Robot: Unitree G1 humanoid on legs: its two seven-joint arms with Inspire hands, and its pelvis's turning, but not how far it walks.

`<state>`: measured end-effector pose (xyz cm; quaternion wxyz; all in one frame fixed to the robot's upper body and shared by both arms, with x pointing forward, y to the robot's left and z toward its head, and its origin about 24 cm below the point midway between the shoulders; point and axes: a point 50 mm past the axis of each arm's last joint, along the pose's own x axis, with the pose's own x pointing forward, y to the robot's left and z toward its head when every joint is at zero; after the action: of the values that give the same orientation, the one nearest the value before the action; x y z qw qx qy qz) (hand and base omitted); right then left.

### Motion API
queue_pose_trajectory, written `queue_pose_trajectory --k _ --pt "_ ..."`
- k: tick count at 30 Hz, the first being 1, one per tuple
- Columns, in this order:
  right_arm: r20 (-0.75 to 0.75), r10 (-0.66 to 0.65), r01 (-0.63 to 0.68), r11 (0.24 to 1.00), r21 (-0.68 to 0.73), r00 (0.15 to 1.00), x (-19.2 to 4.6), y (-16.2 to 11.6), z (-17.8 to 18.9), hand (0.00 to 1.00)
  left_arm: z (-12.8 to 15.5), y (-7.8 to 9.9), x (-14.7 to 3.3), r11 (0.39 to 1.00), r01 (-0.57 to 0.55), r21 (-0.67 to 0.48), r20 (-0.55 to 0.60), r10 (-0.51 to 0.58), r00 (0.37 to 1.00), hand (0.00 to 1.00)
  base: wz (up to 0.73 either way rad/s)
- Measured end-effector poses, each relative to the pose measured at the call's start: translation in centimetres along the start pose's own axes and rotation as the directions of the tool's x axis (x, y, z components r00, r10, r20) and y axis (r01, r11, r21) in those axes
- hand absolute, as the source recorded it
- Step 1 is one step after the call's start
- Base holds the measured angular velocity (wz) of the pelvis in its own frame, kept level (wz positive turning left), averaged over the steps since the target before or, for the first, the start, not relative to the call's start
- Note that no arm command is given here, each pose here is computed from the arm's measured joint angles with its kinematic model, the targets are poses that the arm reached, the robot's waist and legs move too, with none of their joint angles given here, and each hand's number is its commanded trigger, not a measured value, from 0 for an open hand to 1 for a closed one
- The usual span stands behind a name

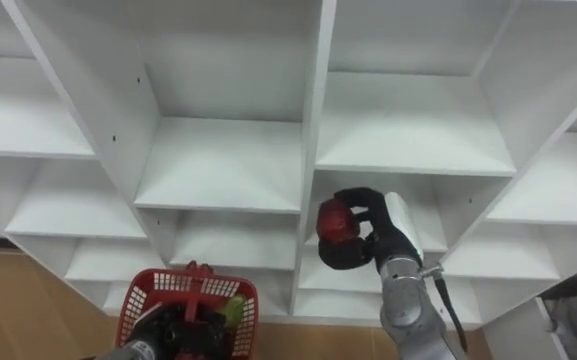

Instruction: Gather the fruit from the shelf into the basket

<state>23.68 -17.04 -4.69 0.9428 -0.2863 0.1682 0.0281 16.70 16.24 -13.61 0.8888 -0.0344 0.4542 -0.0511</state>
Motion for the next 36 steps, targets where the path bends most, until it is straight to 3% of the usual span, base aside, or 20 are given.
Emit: queue_pose_trajectory --k 17,26,36 --pt "0.002 0.041 -0.041 0.998 0.042 0.999 -1.6 0.1 -0.2 1.00 2.2 -1.1 -0.2 0.999 0.029 -0.045 0.116 -0.023 0.993 1.00 -0.02" --pt "0.045 0.098 -0.096 0.995 -0.036 0.994 -2.1 0.6 0.7 1.00 2.2 -1.2 -0.3 0.999 0.030 -0.044 0.125 -0.024 0.992 1.00 -0.06" --pt "-0.010 0.219 -0.219 0.970 -0.105 0.976 -2.8 1.8 -0.3 1.00 1.9 -0.5 -0.5 0.997 -0.008 -0.073 0.118 0.017 0.993 1.00 -0.07"
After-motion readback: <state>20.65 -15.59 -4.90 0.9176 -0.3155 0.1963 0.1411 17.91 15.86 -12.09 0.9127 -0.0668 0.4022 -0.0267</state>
